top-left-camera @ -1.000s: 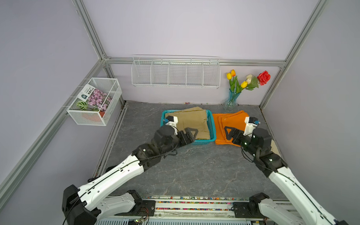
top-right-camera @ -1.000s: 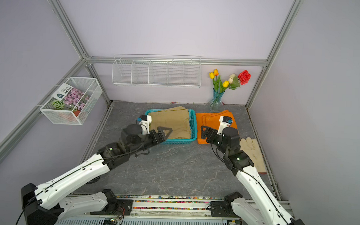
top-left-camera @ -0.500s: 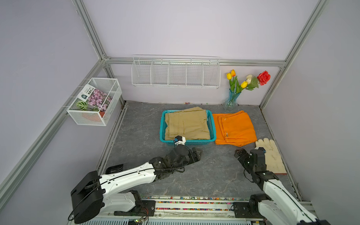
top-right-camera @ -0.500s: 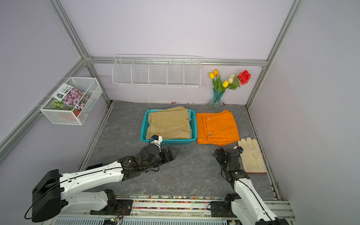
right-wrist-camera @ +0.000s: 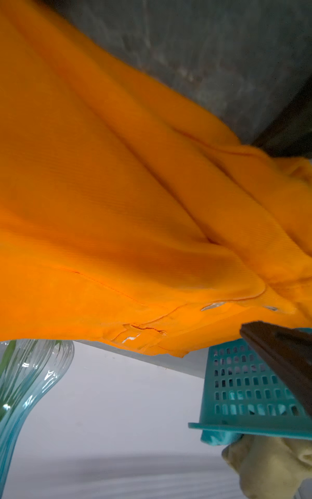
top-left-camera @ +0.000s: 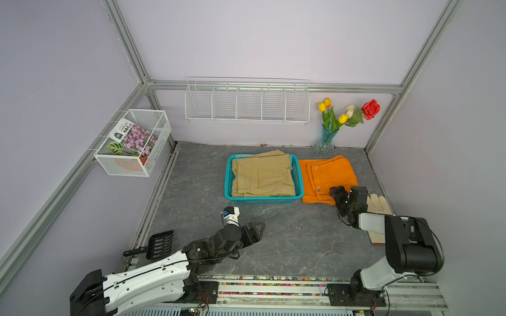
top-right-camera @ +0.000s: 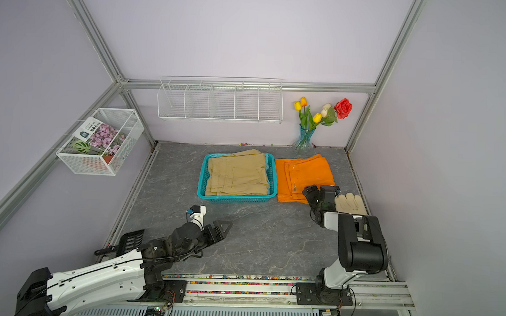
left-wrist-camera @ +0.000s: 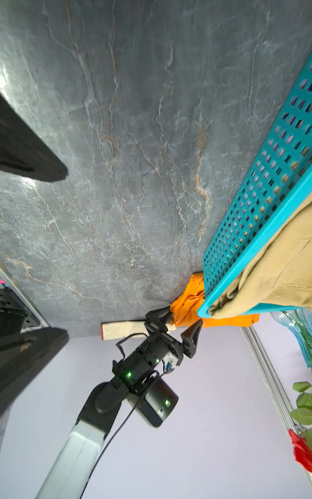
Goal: Put the folded long pants in the basket
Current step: Pick up the long pant at the center of the board.
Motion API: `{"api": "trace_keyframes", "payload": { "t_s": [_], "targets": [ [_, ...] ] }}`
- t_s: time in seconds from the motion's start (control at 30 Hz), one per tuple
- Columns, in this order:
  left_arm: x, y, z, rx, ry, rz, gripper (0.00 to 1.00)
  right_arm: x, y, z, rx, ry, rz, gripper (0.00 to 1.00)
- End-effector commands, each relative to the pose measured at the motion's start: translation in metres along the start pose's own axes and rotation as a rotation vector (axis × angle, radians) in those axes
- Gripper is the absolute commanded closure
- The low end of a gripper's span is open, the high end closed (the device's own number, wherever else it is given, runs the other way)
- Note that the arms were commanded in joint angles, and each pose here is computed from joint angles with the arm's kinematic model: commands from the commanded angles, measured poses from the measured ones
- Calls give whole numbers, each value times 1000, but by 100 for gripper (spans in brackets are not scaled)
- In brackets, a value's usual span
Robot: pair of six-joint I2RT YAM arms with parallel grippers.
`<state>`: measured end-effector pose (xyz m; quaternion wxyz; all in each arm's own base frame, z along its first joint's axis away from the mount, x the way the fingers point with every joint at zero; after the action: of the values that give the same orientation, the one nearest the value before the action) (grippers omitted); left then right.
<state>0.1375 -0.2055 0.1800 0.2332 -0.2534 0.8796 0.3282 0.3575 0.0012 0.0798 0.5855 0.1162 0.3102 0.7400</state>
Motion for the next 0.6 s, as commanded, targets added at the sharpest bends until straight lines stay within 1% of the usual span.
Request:
{"api": "trace_keyframes", "payload": {
  "t_s": [0.0, 0.03, 0.07, 0.2, 0.3, 0.43, 0.57],
  "targets": [
    [-3, 8, 6, -30, -2, -30, 11, 21, -13, -34, 58, -34, 120, 56],
    [-6, 12, 5, -20, 1, -44, 10, 22, -14, -34, 43, -28, 123, 84],
    [-7, 13, 5, -21, 0, -52, 10, 21, -13, -35, 35, -33, 122, 100],
    [-10, 15, 7, -39, -1, -80, 10, 20, 2, -32, 20, -19, 100, 100],
    [-13, 16, 8, -52, -1, -94, 10, 20, 22, -32, 42, 5, 73, 100],
    [-19, 19, 4, -58, -9, -113, 9, 22, 64, -36, 42, 52, 15, 100],
    [-18, 16, -6, -5, -17, -90, 8, 31, 117, -39, 3, 103, -24, 100]
  ]
}}
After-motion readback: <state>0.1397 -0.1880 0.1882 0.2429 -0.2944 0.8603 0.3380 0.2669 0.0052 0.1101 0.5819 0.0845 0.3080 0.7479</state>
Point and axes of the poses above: each gripper's point midway between its finger pads, its own y axis back along the fingers, its own z axis along the line the jaws close on, x = y × z, the point moved 6 cm from there along y, back along the fingers, and after that the axes turned 13 degrees about -y, right-handed, at the moved point
